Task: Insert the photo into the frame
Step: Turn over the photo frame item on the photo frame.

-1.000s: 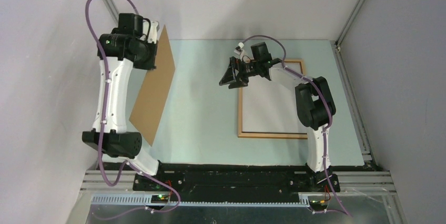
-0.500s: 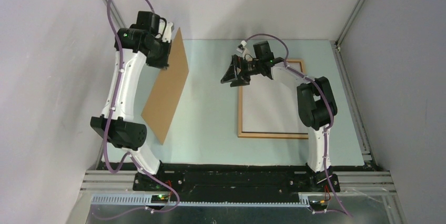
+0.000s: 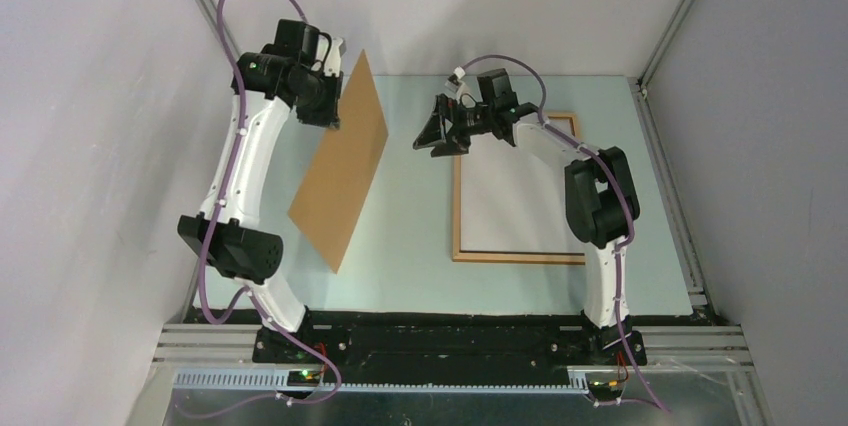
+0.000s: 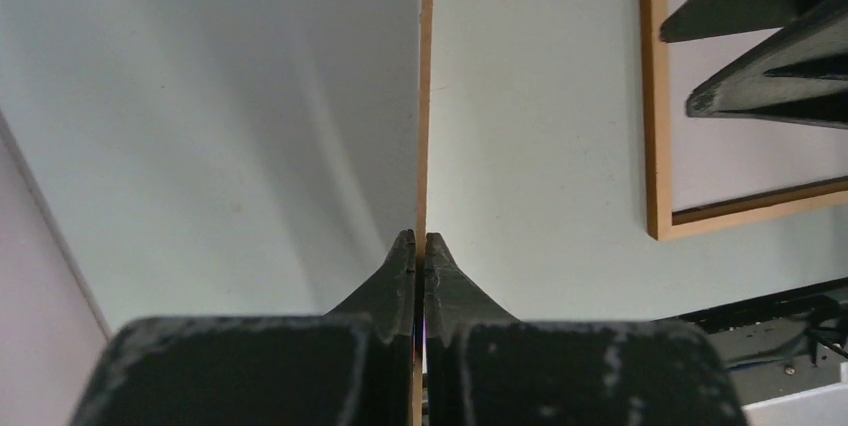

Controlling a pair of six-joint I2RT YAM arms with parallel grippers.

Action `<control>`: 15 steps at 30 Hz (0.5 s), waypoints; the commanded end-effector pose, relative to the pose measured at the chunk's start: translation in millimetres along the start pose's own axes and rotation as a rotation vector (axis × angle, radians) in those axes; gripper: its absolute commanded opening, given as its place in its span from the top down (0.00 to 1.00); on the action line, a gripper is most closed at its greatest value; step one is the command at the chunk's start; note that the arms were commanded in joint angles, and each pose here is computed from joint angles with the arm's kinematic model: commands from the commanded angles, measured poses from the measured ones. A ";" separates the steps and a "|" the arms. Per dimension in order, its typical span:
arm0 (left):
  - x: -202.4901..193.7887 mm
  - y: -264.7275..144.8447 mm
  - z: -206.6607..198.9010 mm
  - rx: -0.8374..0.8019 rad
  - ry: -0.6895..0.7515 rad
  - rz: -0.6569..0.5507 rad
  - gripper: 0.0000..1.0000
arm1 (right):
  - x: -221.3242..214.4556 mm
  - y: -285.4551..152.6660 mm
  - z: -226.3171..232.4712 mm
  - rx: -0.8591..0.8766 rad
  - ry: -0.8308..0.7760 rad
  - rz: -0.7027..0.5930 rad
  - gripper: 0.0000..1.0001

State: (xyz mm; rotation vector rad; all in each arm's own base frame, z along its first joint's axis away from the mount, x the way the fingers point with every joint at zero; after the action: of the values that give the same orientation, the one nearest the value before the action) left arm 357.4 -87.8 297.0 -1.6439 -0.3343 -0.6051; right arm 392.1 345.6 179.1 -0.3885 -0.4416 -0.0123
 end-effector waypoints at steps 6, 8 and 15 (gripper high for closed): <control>19.8 -6.1 -34.7 -0.145 -0.043 -0.100 0.97 | 23.9 -6.1 56.7 0.075 -0.078 -0.043 0.01; 18.4 -4.9 -40.1 -0.166 -0.042 -0.097 0.92 | 26.4 -5.8 63.8 0.100 -0.074 -0.045 0.01; 17.2 -8.0 -52.8 -0.211 -0.025 -0.103 0.70 | 32.8 -5.7 87.9 0.140 -0.091 -0.043 0.01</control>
State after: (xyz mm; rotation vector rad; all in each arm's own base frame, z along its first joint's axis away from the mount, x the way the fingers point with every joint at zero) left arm 361.8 -126.1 294.6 -1.7892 -0.3419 -0.6372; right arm 389.0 367.6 220.7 -0.3180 -0.4580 -0.0065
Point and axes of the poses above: each gripper's point midway between its finger pads, its own y axis out along the fingers, its own z axis along the line the jaws close on, x = y × z, the point moved 1 cm from there along -y, back along the fingers, and after that the axes turned 1 degree about -y, right-handed, at the moved point
